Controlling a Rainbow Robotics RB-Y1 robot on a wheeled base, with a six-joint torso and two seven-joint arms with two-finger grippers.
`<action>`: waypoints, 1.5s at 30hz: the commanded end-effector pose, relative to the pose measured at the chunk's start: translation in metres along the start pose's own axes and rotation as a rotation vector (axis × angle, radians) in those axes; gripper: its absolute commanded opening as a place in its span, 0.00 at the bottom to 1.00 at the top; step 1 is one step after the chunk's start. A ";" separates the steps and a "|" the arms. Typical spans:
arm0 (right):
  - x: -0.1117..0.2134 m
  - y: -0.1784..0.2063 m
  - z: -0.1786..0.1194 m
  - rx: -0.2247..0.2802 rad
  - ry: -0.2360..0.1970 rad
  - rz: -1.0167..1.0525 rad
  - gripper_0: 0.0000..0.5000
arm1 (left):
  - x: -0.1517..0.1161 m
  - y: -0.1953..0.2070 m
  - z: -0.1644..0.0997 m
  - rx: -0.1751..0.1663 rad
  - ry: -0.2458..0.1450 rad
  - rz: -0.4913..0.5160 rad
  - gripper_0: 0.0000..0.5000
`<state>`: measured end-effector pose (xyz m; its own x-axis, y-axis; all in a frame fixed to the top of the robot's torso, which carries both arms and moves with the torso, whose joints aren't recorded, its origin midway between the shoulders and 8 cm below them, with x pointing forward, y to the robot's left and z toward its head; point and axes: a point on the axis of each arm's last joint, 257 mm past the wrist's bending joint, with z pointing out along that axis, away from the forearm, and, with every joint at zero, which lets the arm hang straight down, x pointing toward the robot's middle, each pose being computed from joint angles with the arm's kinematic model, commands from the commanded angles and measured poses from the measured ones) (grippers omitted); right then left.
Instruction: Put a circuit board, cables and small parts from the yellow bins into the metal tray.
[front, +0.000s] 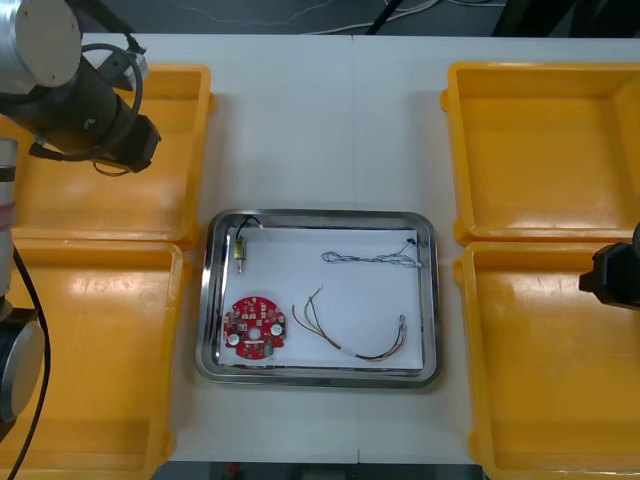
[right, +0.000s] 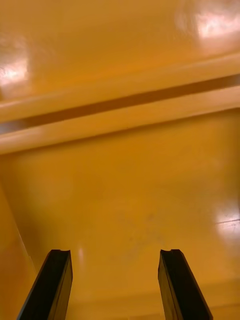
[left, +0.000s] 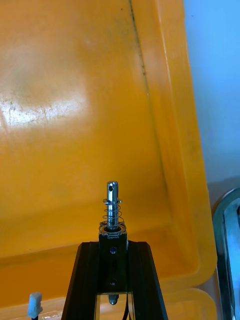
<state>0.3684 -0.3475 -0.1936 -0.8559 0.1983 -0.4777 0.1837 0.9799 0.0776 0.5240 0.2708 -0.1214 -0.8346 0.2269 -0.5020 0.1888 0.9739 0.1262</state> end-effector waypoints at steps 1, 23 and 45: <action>0.006 -0.021 -0.009 0.046 -0.004 0.008 1.00 | 0.010 0.005 -0.013 -0.025 -0.043 -0.098 0.00; 0.020 -0.029 0.008 0.030 0.077 -0.077 1.00 | 0.068 -0.105 -0.008 0.007 -0.067 -0.208 0.00; 0.022 -0.028 0.011 0.033 0.075 -0.080 1.00 | 0.064 -0.160 0.030 0.006 -0.132 -0.251 0.00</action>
<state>0.3542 -0.3601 -0.2169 -0.9012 0.1399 -0.4101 0.1367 0.9899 0.0373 0.4539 0.1435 -0.1892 -0.7878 0.0253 -0.6154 0.0159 0.9997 0.0207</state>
